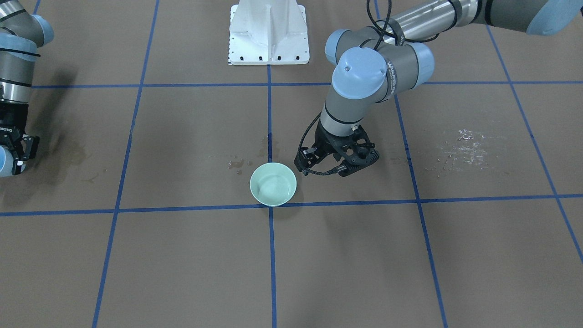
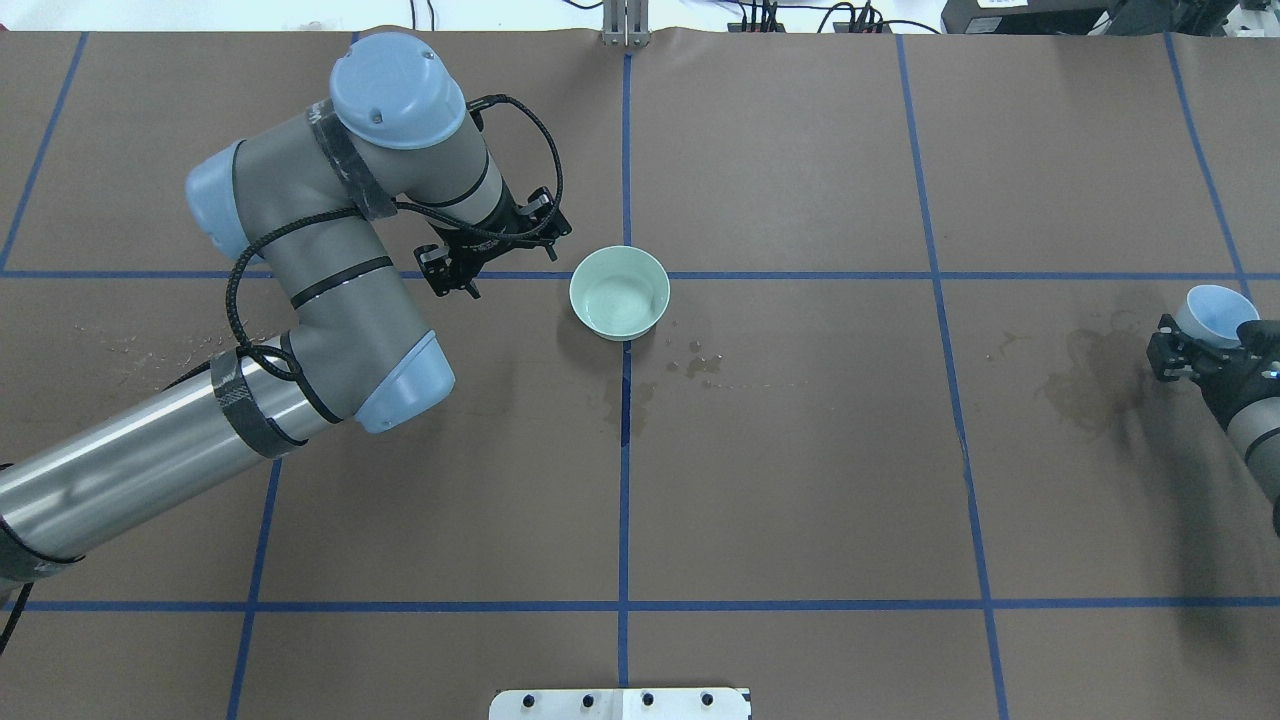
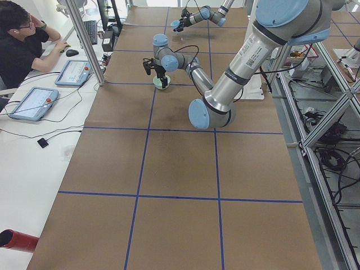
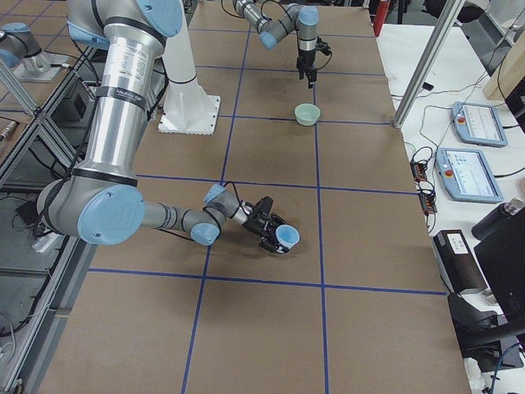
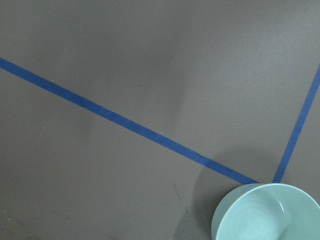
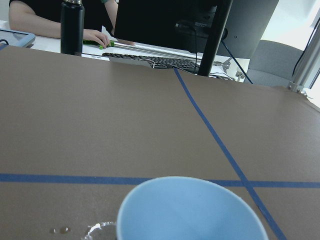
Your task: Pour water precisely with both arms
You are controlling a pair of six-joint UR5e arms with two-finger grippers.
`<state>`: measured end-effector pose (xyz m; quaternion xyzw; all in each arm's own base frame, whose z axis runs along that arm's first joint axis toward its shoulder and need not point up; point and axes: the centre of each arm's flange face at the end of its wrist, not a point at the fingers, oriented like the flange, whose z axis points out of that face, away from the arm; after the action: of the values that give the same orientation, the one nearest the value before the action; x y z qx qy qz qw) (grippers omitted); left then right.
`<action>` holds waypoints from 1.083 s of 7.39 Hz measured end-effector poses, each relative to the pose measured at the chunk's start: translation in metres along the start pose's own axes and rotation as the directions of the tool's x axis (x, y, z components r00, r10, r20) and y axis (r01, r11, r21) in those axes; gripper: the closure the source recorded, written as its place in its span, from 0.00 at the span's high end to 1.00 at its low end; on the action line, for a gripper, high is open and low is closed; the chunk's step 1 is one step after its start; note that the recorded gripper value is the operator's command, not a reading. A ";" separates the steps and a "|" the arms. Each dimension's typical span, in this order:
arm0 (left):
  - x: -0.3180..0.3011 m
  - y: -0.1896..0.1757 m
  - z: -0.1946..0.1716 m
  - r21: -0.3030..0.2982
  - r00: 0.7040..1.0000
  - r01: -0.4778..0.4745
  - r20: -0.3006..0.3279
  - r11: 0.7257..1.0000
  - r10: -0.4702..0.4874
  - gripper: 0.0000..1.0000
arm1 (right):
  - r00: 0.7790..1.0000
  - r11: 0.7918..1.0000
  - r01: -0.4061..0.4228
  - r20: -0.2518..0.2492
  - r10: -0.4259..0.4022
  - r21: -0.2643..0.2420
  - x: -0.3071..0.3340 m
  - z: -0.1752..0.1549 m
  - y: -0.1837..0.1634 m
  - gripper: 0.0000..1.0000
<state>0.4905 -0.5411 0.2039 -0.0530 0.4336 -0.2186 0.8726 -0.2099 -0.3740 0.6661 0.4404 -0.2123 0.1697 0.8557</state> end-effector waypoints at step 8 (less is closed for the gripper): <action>-0.077 -0.028 -0.040 0.046 0.986 -0.162 -0.023 0.986 0.163 1.00 | 0.875 0.982 0.096 0.457 -0.161 0.162 -0.182 0.003 -0.214 0.00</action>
<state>0.4088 -0.5291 0.2435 0.0048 0.4430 -0.1567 0.8827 -0.2637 -0.5139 0.4280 0.5382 -0.3706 0.0152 0.7568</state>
